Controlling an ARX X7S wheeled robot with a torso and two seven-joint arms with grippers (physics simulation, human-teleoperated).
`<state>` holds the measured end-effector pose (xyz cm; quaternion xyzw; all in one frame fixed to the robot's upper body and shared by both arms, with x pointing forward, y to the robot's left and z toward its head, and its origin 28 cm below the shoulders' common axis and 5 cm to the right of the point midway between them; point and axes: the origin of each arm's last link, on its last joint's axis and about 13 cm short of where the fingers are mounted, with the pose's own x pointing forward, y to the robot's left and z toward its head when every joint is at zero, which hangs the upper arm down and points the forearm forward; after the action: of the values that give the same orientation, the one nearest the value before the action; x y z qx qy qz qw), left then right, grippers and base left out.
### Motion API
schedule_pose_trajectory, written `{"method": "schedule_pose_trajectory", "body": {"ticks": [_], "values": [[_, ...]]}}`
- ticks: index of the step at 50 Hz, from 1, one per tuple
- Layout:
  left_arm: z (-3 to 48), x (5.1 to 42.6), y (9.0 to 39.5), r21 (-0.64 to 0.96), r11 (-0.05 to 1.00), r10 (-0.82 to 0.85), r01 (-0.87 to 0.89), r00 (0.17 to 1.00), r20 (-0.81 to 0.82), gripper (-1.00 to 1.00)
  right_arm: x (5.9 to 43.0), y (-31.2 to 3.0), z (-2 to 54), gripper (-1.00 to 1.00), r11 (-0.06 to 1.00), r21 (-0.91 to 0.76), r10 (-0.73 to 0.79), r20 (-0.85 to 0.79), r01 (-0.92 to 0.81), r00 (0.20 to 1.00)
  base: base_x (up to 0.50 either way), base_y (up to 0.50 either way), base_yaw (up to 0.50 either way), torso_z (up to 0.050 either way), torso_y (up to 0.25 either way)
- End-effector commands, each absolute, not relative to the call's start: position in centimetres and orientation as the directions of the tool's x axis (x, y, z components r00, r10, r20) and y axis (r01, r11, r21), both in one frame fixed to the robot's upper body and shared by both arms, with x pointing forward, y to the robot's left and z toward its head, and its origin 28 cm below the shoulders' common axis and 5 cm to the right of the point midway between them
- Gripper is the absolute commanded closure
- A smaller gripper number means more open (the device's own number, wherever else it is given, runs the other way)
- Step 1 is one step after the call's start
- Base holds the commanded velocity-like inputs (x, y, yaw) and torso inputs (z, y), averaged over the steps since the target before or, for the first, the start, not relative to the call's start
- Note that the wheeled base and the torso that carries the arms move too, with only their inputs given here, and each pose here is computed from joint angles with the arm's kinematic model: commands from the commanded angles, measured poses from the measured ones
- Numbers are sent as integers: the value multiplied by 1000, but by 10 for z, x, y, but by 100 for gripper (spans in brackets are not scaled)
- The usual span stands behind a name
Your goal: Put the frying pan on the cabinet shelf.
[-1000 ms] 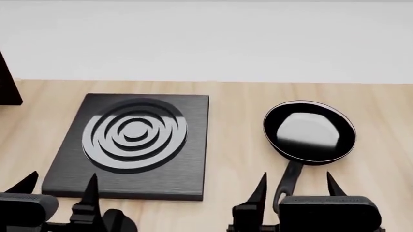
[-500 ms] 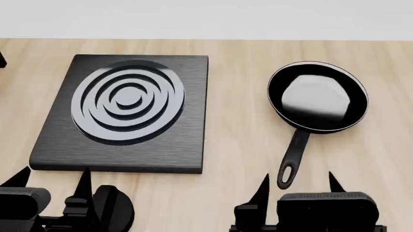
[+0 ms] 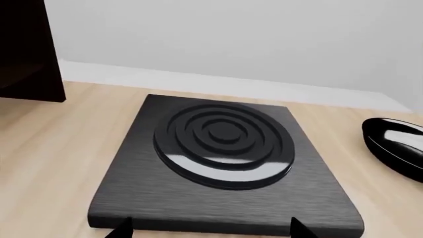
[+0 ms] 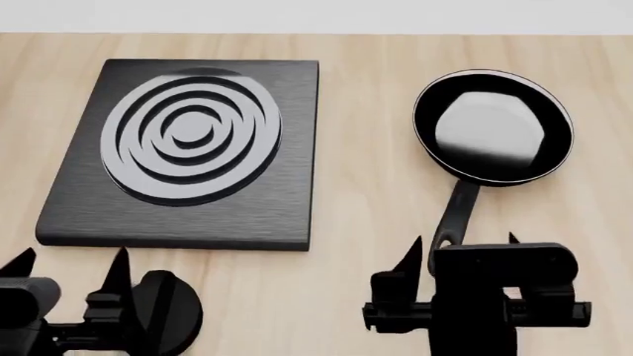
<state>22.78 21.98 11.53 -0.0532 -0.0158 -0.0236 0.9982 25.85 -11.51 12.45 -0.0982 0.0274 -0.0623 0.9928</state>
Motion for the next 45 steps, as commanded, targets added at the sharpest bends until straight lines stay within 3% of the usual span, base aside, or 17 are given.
{"method": "schedule_pose_trajectory", "body": {"ticks": [1, 14, 25, 36, 45], "values": [[122, 225, 219, -124, 991, -44, 49, 998, 39, -100, 295, -123, 135, -100, 976, -180, -146, -111, 125, 983, 0, 4, -5, 0, 0], [125, 224, 221, -113, 993, -35, 38, 999, 29, -100, 340, -131, 128, -100, 964, -229, -190, -220, 138, 957, 0, 2, -3, 0, -2], [125, 224, 220, -115, 992, -45, 47, 999, 20, -100, 362, -121, 125, -100, 977, -174, -168, -283, 122, 944, 0, 2, -2, 0, -3], [126, 224, 221, -117, 992, -40, 42, 999, 23, -100, 374, -110, 117, -100, 991, -56, -133, -341, 121, 931, 0, 3, -3, 0, -2], [125, 225, 222, -117, 992, -39, 41, 999, 21, -100, 378, -112, 99, -100, 988, -68, -155, -372, 139, 915, 0, 2, -3, 0, -2]]}}
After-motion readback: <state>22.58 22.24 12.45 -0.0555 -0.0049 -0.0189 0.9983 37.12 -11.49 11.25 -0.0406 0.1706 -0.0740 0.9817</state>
